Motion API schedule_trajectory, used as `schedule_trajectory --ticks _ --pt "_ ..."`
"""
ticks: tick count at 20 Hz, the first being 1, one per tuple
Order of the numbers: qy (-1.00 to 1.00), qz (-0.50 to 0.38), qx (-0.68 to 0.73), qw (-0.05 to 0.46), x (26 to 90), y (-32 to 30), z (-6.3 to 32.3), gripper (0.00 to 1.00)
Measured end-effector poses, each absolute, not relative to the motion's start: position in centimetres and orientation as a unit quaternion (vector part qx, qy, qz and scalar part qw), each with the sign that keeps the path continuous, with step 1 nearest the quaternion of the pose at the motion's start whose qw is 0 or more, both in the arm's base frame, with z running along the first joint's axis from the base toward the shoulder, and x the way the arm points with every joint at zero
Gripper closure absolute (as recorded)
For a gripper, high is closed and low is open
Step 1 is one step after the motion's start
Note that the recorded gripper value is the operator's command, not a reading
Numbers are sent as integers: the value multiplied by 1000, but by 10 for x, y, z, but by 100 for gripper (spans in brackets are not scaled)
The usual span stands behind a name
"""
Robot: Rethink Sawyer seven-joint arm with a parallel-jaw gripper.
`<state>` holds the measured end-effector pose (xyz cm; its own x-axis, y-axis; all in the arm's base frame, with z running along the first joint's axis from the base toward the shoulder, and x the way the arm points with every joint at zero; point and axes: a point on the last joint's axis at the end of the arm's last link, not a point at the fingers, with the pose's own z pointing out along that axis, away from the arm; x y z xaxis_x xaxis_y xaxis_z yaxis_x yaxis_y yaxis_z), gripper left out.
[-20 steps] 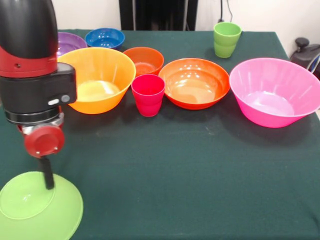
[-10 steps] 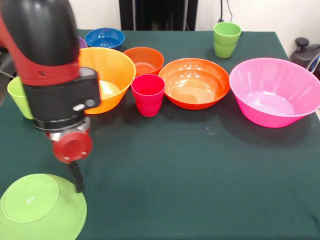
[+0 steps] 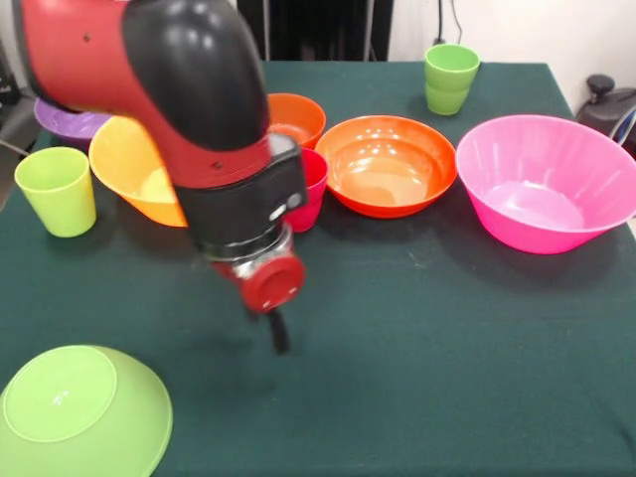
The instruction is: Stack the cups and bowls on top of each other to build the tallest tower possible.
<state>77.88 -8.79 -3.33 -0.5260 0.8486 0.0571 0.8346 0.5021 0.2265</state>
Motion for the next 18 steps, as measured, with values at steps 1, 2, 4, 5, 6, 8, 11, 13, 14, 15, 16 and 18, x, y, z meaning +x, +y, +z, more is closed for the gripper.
schedule_trajectory --ticks 1,2,4,5,6,8,11,13,14,15,16,18 --pt "869 111 482 13 770 -82 -29 0" --pt "870 109 481 5 766 -80 -26 0" --pt "873 98 478 -21 751 -81 -10 0" --pt "873 93 478 -26 748 -85 -2 0" --pt "873 87 478 -30 745 -90 7 0" --pt "873 79 480 -29 744 -101 21 0" --pt "870 58 489 -6 750 -136 56 0" --pt "868 46 495 19 758 -161 75 0" --pt "866 39 497 32 762 -173 84 0" --pt "865 33 498 44 766 -186 92 0" --pt "864 26 500 57 771 -198 100 0" --pt "862 18 500 74 777 -215 108 0"
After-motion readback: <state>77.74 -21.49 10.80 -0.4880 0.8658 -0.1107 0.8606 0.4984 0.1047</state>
